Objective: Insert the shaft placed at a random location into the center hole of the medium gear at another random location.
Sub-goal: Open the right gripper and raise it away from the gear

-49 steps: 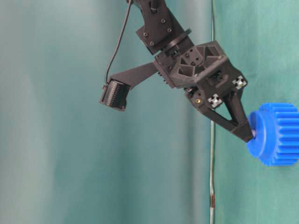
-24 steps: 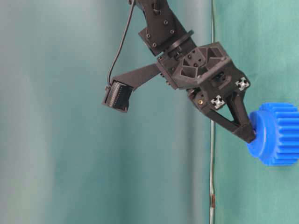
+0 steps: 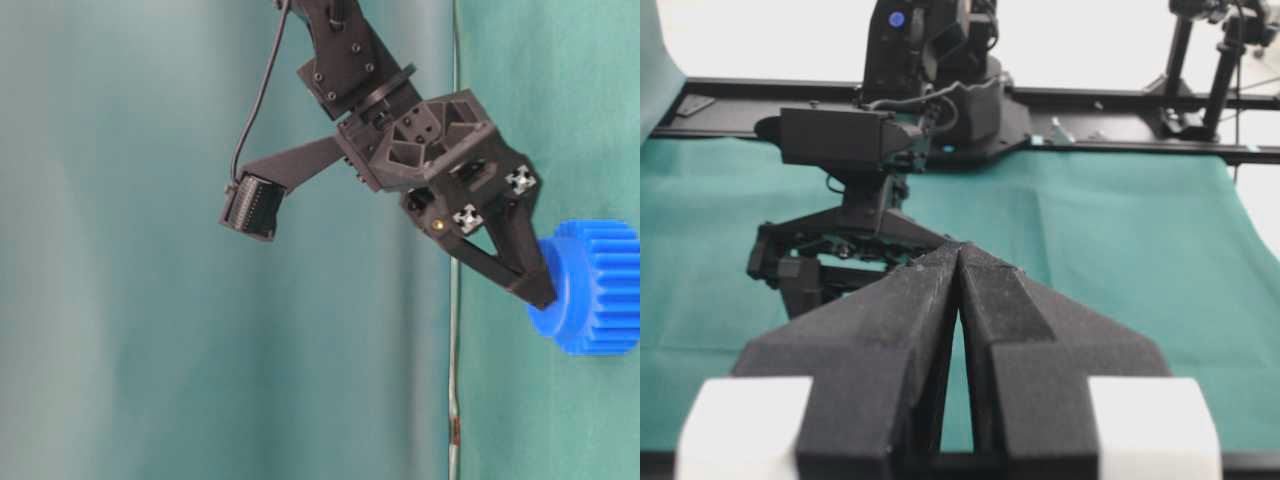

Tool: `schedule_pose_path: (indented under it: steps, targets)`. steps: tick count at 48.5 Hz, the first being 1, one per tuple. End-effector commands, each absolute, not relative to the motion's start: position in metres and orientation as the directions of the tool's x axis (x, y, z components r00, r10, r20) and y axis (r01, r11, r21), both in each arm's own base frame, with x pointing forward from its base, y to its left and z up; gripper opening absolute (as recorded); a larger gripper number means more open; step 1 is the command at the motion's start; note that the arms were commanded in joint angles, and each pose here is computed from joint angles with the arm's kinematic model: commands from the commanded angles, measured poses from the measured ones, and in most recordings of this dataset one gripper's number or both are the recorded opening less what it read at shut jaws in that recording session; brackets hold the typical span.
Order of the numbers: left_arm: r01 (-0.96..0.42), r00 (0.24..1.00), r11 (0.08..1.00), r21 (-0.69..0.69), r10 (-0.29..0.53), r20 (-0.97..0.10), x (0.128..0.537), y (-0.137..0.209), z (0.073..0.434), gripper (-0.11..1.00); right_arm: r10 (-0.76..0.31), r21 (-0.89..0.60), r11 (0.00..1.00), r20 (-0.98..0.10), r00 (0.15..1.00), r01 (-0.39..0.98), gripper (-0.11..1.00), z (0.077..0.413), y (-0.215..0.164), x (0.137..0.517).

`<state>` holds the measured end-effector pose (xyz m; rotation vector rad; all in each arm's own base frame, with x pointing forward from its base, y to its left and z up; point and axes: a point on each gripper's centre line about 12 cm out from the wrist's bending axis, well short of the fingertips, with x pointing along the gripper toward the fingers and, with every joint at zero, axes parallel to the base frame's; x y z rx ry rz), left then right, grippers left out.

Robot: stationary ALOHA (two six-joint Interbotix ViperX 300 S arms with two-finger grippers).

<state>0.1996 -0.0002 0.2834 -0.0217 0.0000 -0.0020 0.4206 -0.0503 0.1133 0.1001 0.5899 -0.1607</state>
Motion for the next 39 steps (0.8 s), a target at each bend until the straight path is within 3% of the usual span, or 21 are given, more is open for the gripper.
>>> schedule_pose_path:
  steps: [1, 6, 17, 39]
  targets:
    - [0.005, 1.0, 1.0, -0.02, -0.004, 0.015, 0.202, -0.001, 0.29, 0.01, -0.131, 0.053, 0.981, -0.517, 0.846, 0.184, 0.8, 0.127, -0.053, 0.427]
    - [0.005, 1.0, 1.0, -0.02, -0.004, 0.015, 0.202, -0.001, 0.29, 0.01, -0.132, 0.053, 0.981, -0.513, 0.848, 0.184, 0.95, 0.127, -0.053, 0.427]
    - [0.005, 1.0, 1.0, -0.02, -0.004, 0.017, 0.202, -0.001, 0.291, 0.01, -0.133, 0.054, 0.981, -0.501, 0.855, 0.184, 0.9, 0.134, -0.053, 0.428]
    - [0.005, 1.0, 1.0, -0.02, -0.004, 0.017, 0.202, -0.001, 0.291, 0.01, -0.124, 0.038, 0.987, -0.412, 0.903, 0.154, 0.89, 0.201, -0.05, 0.416]
